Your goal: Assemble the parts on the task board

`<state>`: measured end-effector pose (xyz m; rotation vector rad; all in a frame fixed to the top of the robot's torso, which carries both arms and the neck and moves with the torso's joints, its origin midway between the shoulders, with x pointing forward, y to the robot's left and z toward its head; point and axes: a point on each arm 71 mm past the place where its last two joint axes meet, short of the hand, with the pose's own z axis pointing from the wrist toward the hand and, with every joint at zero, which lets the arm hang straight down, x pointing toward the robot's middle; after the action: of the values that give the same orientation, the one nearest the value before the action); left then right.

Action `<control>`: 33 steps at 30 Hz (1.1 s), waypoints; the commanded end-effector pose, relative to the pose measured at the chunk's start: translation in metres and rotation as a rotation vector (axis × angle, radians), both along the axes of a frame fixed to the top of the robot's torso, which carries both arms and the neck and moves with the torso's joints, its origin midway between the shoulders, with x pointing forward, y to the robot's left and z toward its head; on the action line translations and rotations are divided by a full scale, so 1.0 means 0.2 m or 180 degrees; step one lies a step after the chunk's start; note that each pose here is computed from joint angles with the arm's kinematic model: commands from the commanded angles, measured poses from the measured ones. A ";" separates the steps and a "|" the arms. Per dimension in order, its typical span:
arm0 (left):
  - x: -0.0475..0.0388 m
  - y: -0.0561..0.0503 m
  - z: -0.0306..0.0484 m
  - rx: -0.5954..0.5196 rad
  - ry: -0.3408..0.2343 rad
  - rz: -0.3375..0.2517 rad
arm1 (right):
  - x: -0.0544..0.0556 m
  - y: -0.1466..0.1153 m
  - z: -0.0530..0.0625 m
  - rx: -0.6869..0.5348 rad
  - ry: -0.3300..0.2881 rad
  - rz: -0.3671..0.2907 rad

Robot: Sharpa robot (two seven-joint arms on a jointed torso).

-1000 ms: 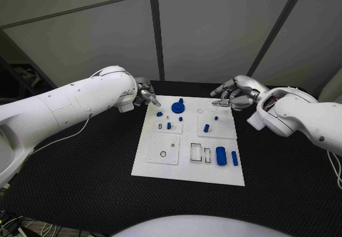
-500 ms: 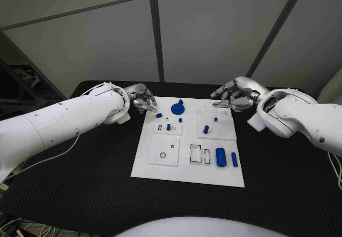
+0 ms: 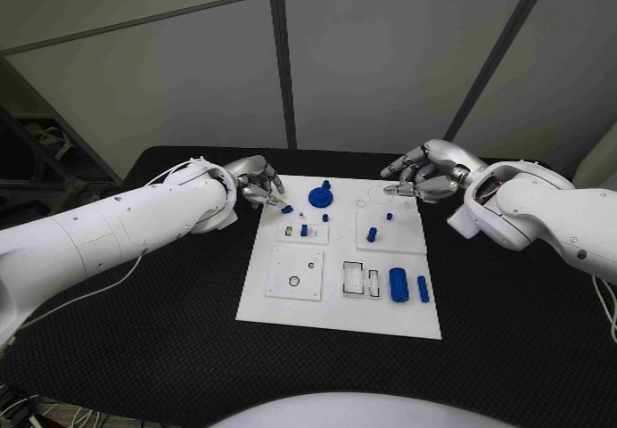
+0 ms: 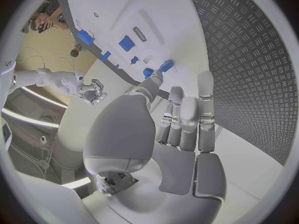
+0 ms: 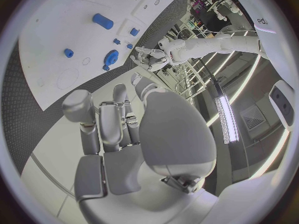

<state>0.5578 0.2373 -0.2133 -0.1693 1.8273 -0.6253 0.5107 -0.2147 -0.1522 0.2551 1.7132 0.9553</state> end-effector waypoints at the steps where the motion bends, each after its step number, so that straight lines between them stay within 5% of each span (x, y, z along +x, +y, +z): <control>1: -0.006 -0.02 -0.020 0.0132 0.0074 -0.0099 | 0.00 0.00 0.01 0.0002 -0.0027 0.0017; 14: -0.014 -0.05 -0.073 0.0236 0.0251 -0.0134 | 0.00 0.01 0.01 0.0001 -0.0029 0.0019; 33: -0.001 -0.07 -0.090 0.0287 0.0318 -0.0083 | 0.00 0.01 0.01 -0.0001 -0.0026 0.0017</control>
<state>0.5587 0.2245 -0.2275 -0.1270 1.9218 -0.5773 0.5105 -0.2143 -0.1522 0.2528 1.7135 0.9545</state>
